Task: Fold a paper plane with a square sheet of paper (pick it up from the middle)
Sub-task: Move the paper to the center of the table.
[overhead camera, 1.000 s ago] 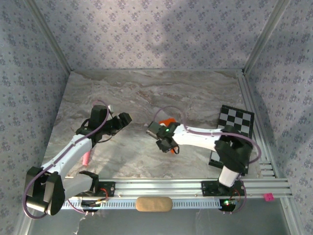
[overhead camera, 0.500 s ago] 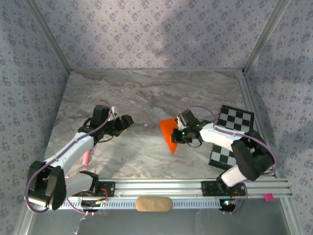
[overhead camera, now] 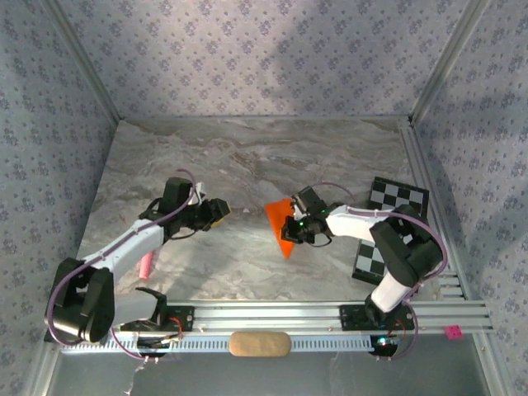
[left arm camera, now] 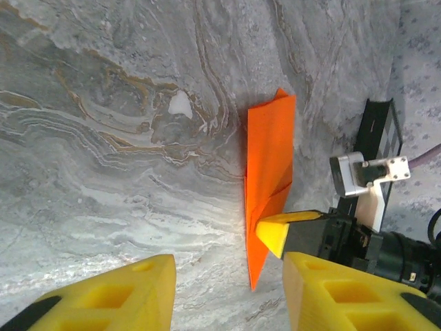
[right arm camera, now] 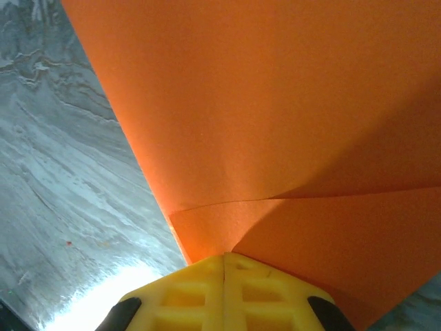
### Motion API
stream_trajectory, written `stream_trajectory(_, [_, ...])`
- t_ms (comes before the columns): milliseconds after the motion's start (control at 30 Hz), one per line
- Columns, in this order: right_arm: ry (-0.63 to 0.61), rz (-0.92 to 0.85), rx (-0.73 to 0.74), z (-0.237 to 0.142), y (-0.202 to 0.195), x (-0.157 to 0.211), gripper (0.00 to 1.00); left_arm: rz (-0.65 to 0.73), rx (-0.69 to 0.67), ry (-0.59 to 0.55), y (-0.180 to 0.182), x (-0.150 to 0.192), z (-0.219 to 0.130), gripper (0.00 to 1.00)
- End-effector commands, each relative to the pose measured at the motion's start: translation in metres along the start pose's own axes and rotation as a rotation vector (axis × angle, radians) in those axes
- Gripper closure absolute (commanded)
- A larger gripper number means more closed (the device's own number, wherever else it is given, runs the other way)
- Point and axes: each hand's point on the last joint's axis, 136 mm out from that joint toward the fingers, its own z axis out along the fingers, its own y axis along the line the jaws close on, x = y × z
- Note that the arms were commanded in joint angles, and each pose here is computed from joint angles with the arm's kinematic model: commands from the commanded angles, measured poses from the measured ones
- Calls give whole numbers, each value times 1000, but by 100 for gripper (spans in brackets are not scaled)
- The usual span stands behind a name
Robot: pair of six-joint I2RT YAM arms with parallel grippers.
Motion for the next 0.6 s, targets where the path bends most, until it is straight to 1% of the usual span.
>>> stream_trajectory(0, [23, 106, 17, 14, -1, 9, 98, 29, 53, 16, -22, -4, 6, 61])
stream_trajectory(167, [-28, 203, 49, 21, 13, 12, 98, 18, 70, 50, -34, -3, 27, 72])
stream_trajectory(200, [-40, 250, 41, 23, 15, 13, 100, 18, 72, 59, -37, -3, 32, 74])
stream_trajectory(267, [-71, 318, -34, 27, 27, 12, 100, 1, 62, 60, -39, -5, 40, 81])
stream_trajectory(300, [-84, 338, -105, 27, 38, 9, 100, -7, 56, 51, -39, -6, 42, 83])
stream_trajectory(333, [-100, 338, -178, 24, 51, 5, 100, -10, 53, 37, -39, -8, 43, 83])
stream_trajectory(400, [-142, 292, -249, 11, 68, -4, 100, -13, 52, 21, -41, -11, 43, 83])
stream_trajectory(433, [-169, 258, -236, 2, 70, -8, 99, -9, 56, 22, -42, -12, 44, 83])
stream_trajectory(467, [-194, 225, -187, -5, 64, -10, 98, -3, 59, 26, -44, -11, 44, 83])
stream_trajectory(533, [-258, 180, -57, -26, 43, -15, 97, 11, 74, 51, -49, -10, 49, 83])
stream_trajectory(567, [-278, 167, -26, -34, 36, -18, 97, 16, 80, 69, -51, -8, 53, 83])
